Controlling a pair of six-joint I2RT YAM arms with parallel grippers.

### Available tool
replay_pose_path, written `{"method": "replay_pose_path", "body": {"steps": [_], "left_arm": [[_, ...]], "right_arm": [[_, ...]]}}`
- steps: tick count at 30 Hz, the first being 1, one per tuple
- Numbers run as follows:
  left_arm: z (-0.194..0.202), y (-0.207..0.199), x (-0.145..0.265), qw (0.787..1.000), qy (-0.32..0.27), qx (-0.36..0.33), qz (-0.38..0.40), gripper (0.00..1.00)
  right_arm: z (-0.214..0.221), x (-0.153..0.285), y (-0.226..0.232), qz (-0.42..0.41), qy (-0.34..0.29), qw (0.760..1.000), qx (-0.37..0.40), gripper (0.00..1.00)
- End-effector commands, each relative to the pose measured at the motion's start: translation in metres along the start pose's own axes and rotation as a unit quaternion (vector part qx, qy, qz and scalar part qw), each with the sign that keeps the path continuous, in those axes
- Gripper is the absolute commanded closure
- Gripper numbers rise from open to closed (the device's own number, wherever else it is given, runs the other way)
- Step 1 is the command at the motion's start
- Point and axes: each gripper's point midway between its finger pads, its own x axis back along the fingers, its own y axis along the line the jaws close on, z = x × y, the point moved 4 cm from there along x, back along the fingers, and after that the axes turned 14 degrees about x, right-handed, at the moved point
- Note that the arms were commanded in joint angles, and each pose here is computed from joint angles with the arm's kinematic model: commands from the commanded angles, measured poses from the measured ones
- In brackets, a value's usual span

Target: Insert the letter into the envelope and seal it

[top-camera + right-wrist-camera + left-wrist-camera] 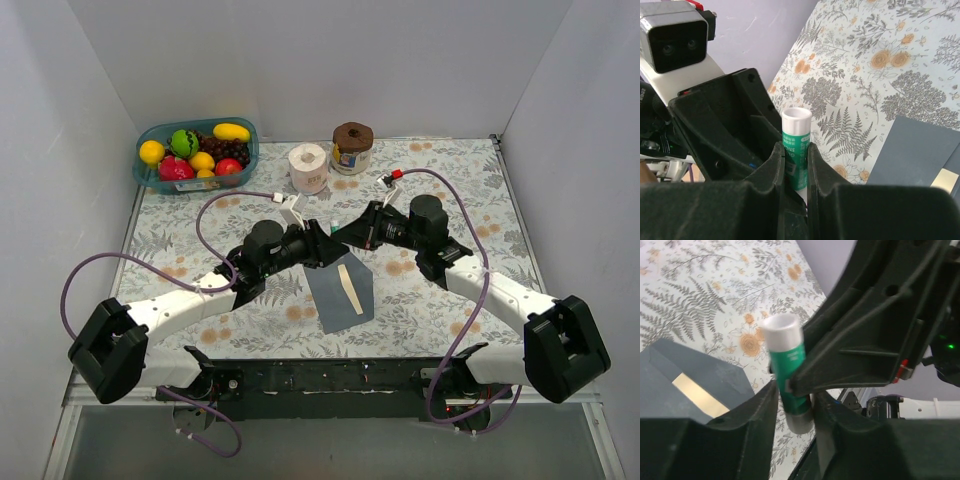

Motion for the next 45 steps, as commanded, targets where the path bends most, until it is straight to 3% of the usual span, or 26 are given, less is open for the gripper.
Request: {"method": "replay_pose_path", "body": {"steps": [1,2,3,9,14,26,45], "left_arm": [[-0.010,-0.012,-0.001,1.000,-0.015,-0.013,0.016,0.80],[-0.010,-0.012,0.000,1.000,-0.014,-0.018,0.016,0.95],[-0.010,-0.012,0.001,1.000,-0.014,-0.020,0.014,1.00],[-0.004,-0.008,0.010,0.998,0.002,-0.063,0.014,1.00],[0.002,-0.006,0.015,0.997,0.016,-0.071,0.017,1.00],[0.005,-0.008,0.012,0.997,0.026,-0.068,0.026,1.00],[0.013,-0.010,0.006,0.997,0.040,-0.060,0.032,1.00]], "right_arm": [[-0.010,0.001,0.015,-0.045,-0.014,0.999,0.013,0.99],[-0.009,0.001,0.015,-0.046,-0.014,0.999,0.015,0.99],[-0.009,0.001,0.016,-0.047,-0.012,0.999,0.016,0.99],[-0.009,0.003,0.018,-0.048,0.012,0.998,0.036,0.98],[-0.005,0.003,0.018,-0.052,0.026,0.998,0.036,0.79],[0.001,0.002,0.014,-0.049,0.034,0.998,0.027,0.64],[0.005,-0.002,0.007,-0.037,0.030,0.999,0.005,0.60]]}}
